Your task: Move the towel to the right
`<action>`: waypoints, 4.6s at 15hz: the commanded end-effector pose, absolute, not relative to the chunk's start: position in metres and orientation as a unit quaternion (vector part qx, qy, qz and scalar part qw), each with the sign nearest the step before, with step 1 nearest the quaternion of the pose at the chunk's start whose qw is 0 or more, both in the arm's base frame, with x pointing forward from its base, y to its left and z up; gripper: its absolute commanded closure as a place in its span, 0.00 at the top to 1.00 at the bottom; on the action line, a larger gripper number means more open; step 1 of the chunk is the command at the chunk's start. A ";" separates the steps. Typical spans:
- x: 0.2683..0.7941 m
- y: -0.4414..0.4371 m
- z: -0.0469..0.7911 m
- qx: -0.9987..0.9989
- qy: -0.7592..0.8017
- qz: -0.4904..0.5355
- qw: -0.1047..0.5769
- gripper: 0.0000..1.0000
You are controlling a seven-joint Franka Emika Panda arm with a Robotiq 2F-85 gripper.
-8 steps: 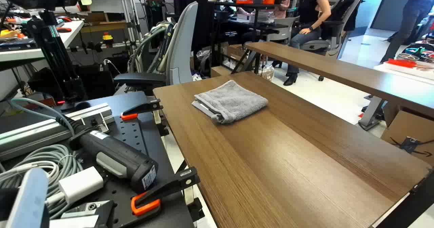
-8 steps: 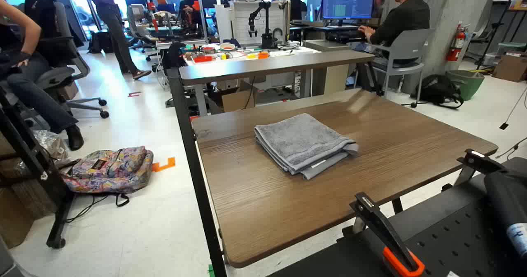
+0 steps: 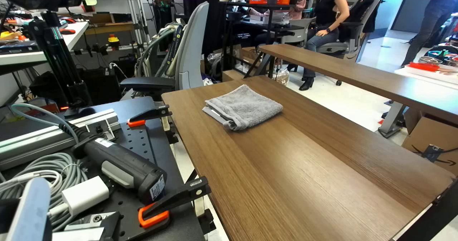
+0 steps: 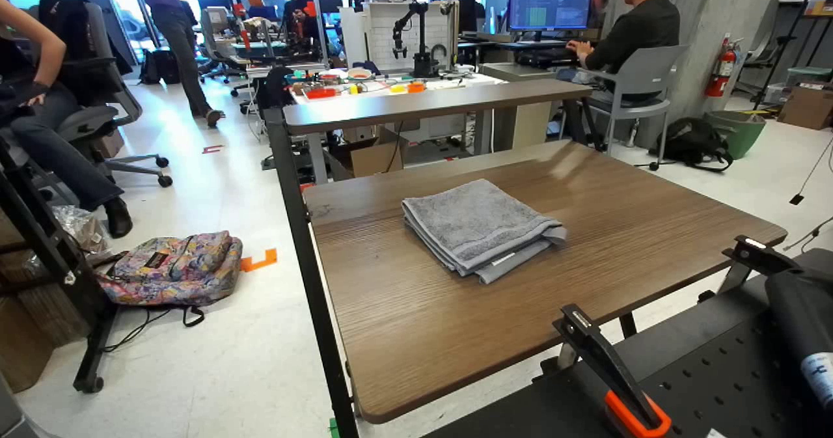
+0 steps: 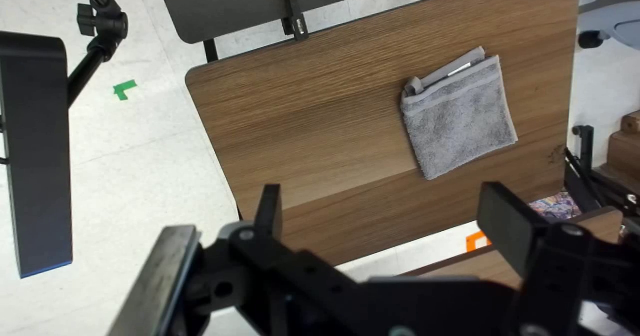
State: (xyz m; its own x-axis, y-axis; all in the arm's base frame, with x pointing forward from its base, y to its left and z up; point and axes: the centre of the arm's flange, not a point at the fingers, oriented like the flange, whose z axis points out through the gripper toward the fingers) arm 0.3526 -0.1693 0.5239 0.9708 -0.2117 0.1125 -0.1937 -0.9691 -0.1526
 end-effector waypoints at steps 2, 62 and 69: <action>0.371 -0.142 0.492 -0.992 0.101 -0.048 0.063 1.00; 0.557 -0.123 0.177 -0.944 0.323 0.031 -0.063 1.00; 0.559 -0.089 0.207 -0.955 0.286 0.029 -0.067 1.00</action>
